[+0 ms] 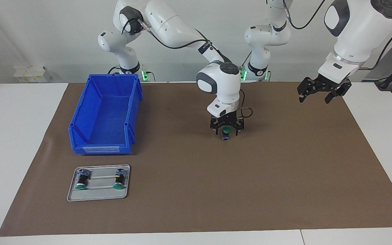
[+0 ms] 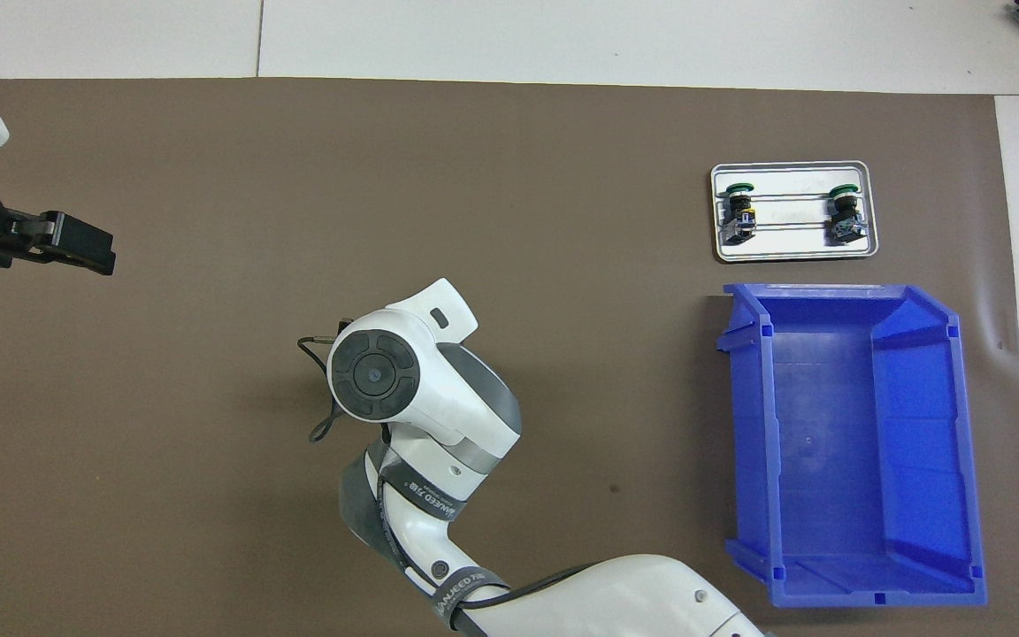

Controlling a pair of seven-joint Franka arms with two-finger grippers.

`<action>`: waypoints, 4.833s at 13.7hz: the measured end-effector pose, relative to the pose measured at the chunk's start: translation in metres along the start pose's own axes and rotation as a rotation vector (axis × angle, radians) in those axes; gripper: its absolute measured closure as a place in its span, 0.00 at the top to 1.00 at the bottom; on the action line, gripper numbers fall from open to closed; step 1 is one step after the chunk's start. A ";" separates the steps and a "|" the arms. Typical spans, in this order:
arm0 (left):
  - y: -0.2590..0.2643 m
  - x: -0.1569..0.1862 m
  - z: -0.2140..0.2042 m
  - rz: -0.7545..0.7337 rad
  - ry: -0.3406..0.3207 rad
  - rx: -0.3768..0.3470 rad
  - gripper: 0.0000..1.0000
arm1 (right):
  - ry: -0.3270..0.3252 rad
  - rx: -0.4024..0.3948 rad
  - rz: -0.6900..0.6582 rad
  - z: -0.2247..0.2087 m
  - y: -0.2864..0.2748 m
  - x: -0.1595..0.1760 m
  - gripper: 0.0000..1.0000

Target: Place and press button with both arms

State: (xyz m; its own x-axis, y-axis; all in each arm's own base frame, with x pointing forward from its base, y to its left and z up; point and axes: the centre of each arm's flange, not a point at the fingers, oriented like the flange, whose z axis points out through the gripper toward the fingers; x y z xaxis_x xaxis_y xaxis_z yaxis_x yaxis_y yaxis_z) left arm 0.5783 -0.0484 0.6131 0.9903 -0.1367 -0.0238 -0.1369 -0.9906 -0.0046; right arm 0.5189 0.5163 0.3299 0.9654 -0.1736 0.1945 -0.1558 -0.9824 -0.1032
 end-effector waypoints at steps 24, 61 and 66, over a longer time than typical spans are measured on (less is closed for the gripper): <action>0.000 0.000 0.000 0.000 0.000 0.000 1.00 | 0.005 -0.098 -0.118 -0.201 0.313 0.187 0.33; 0.000 0.000 0.000 0.000 0.000 0.000 1.00 | -0.098 -0.062 -0.194 -0.155 0.510 0.150 1.00; 0.000 0.000 0.000 0.000 0.000 0.000 1.00 | -0.137 -0.076 -0.177 -0.261 0.513 0.179 1.00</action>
State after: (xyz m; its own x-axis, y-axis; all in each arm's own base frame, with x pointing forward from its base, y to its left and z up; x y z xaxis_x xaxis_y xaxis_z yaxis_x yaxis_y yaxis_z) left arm 0.5783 -0.0483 0.6131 0.9904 -0.1365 -0.0238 -0.1367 -0.9906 -0.0046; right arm 0.5575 -0.0364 0.5666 0.9976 0.0076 0.0688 0.0079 -1.0000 -0.0049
